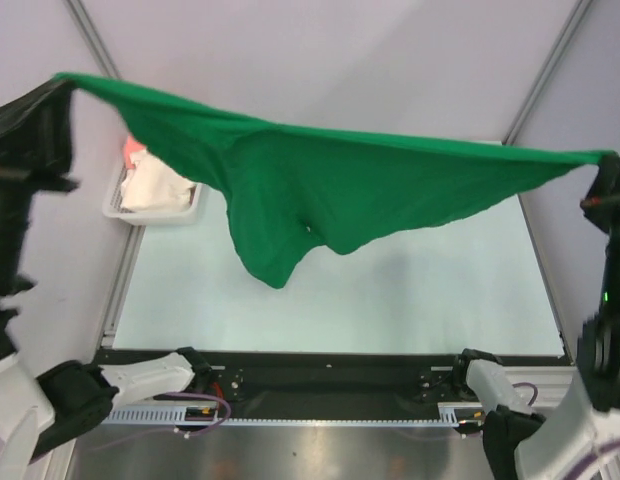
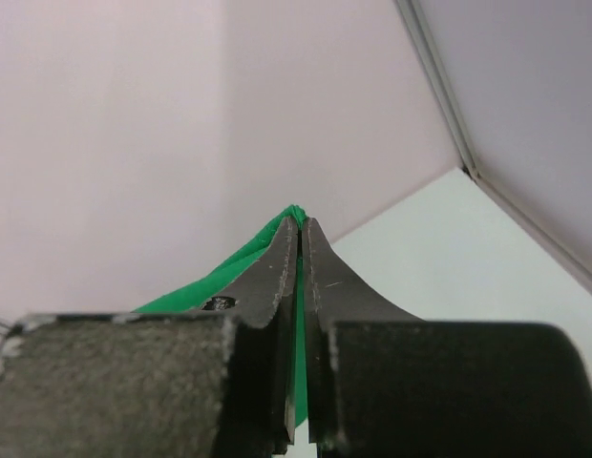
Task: Fold and stack the t-shirts
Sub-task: Flatten the tshirt out
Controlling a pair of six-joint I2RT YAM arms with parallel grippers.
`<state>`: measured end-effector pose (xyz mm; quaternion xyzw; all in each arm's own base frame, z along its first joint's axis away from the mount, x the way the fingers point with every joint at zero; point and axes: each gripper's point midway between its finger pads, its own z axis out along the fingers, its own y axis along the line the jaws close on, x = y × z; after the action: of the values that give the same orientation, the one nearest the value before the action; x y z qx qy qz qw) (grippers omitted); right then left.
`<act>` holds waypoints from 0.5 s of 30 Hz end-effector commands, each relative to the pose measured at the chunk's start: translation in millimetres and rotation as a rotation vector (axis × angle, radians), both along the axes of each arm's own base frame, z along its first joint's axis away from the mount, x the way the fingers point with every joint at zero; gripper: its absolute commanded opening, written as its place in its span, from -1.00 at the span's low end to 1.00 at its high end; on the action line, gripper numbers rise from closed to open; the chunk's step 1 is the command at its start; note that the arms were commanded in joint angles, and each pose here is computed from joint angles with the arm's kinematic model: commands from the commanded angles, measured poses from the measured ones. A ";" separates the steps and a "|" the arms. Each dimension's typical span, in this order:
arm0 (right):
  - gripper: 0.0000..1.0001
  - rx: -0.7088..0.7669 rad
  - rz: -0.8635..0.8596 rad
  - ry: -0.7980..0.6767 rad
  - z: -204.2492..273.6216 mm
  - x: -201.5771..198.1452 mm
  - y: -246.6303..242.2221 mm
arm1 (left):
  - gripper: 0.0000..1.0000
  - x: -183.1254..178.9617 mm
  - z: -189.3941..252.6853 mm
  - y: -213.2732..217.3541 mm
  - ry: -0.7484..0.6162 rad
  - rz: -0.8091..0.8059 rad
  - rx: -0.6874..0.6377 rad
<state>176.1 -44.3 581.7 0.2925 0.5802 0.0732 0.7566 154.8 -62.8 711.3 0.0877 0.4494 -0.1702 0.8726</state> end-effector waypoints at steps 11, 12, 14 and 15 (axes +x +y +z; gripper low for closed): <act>-1.00 -0.037 -0.147 0.032 -16.6 -7.4 -25.8 | -0.99 14.8 -7.7 -32.1 -0.003 -0.076 0.036; -1.00 -0.031 -0.145 0.072 -27.4 10.3 -30.3 | -0.99 32.9 -17.6 -41.9 0.026 -0.049 0.056; -1.00 -0.036 -0.149 0.086 -37.4 33.0 -37.0 | -0.99 74.0 -42.3 -68.3 0.084 0.005 0.133; -1.00 -0.018 -0.152 0.176 -74.4 58.2 -44.8 | -0.99 101.0 -65.5 -84.9 0.120 0.037 0.161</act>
<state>169.9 -58.6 557.7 0.3081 0.5768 0.0310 0.7559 177.9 -104.7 692.4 0.1279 0.4567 -0.1975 0.8579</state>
